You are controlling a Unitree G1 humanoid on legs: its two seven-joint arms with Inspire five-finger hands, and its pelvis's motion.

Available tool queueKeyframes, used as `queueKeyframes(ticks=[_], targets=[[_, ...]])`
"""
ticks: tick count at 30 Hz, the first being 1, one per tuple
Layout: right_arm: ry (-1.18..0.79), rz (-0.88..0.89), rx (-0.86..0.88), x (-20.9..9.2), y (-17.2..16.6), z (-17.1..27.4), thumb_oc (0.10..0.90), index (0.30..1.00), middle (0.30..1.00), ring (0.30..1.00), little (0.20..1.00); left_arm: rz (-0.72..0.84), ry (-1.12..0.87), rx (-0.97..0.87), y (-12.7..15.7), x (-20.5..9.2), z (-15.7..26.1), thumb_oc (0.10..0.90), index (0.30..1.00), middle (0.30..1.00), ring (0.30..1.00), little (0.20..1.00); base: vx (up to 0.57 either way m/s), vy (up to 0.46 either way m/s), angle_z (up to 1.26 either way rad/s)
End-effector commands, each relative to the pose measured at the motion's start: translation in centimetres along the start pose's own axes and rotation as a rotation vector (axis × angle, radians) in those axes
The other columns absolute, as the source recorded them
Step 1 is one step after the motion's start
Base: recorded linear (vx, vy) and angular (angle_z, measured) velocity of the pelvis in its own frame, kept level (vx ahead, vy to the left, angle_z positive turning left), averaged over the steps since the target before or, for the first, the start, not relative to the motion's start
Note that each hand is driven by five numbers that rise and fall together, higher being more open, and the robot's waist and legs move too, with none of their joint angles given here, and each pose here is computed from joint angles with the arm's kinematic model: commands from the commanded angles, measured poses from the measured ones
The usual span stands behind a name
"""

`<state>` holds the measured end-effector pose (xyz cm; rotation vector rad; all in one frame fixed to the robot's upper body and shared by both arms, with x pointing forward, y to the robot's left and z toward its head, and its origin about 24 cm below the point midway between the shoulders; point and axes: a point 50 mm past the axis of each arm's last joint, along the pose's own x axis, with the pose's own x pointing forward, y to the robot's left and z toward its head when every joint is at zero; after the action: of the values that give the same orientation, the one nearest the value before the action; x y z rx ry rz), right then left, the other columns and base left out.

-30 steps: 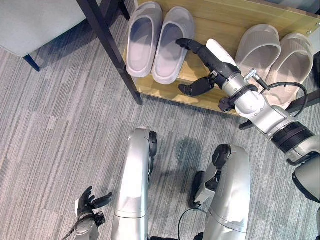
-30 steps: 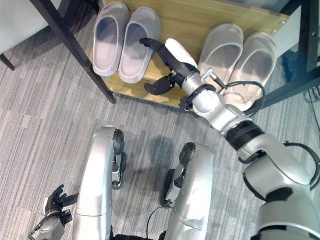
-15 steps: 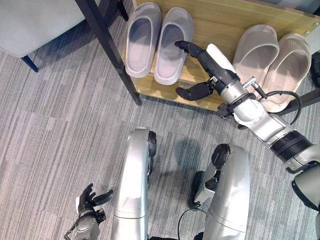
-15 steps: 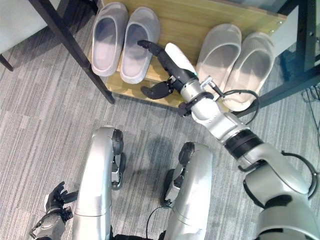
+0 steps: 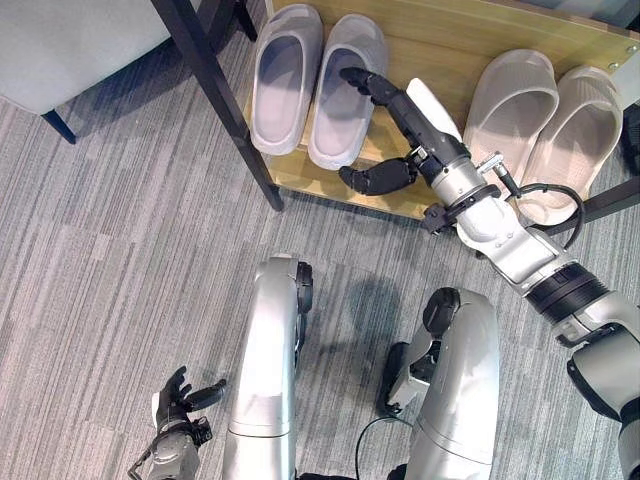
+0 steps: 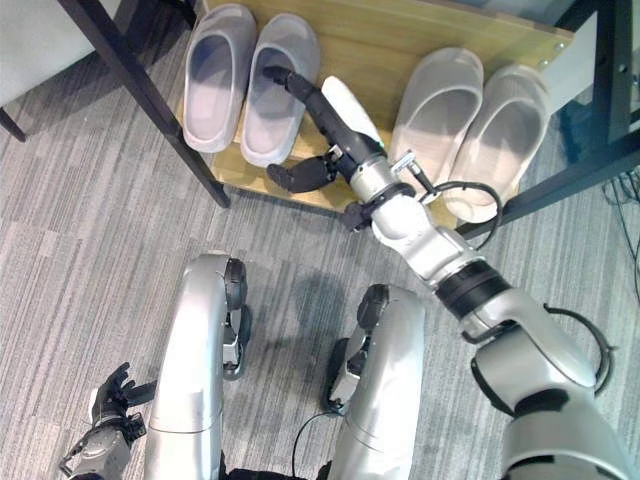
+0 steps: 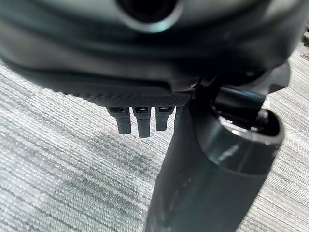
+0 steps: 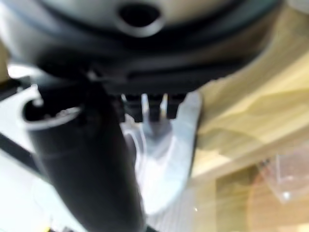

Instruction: Arrange the slippers neatly on the shoe rack.

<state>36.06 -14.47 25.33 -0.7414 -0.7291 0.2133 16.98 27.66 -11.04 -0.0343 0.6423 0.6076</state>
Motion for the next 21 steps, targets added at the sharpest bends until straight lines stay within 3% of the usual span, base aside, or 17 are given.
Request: queueKeyframes(ticks=[1,10,15,18,19,21], targets=[[-0.381,-0.229,0.014,1.2,-3.8,7.2,0.800,0.900,0.900,0.900,0.900,0.077,-0.065,0.062,2.1,0.1,0.6,0.800,0.900,0.900,0.900,0.900,0.00,0.000,0.00],[-0.534,-0.254,-0.059,-2.6,-3.1,9.2,0.800,0.900,0.900,0.900,0.900,0.124,-0.118,0.041,2.3,0.1,1.5,0.800,0.900,0.900,0.900,0.900,0.00,0.000,0.00],[-0.520,-0.234,0.049,-6.7,-1.2,8.8,0.800,0.900,0.900,0.900,0.900,0.111,-0.244,-0.034,0.7,0.7,4.9,0.800,0.900,0.900,0.900,0.900,-0.01,0.001,0.00],[-0.516,-0.233,0.089,-9.3,-0.5,8.9,0.800,0.900,0.900,0.900,0.900,0.046,-0.497,-0.121,-1.7,0.8,12.0,0.800,0.900,0.900,0.900,0.900,-0.20,0.020,0.02],[-0.511,-0.258,0.080,-10.1,-0.6,8.8,0.800,0.900,0.900,0.900,0.900,0.019,-0.646,-0.150,-2.2,0.3,16.1,0.800,0.900,0.900,0.900,0.900,-0.29,0.051,0.12],[-0.499,-0.277,0.078,-10.7,-0.7,8.8,0.800,0.900,0.900,0.900,0.900,0.008,-0.722,-0.168,-2.4,-0.2,18.0,0.800,0.900,0.900,0.900,0.900,-0.17,0.042,0.13]])
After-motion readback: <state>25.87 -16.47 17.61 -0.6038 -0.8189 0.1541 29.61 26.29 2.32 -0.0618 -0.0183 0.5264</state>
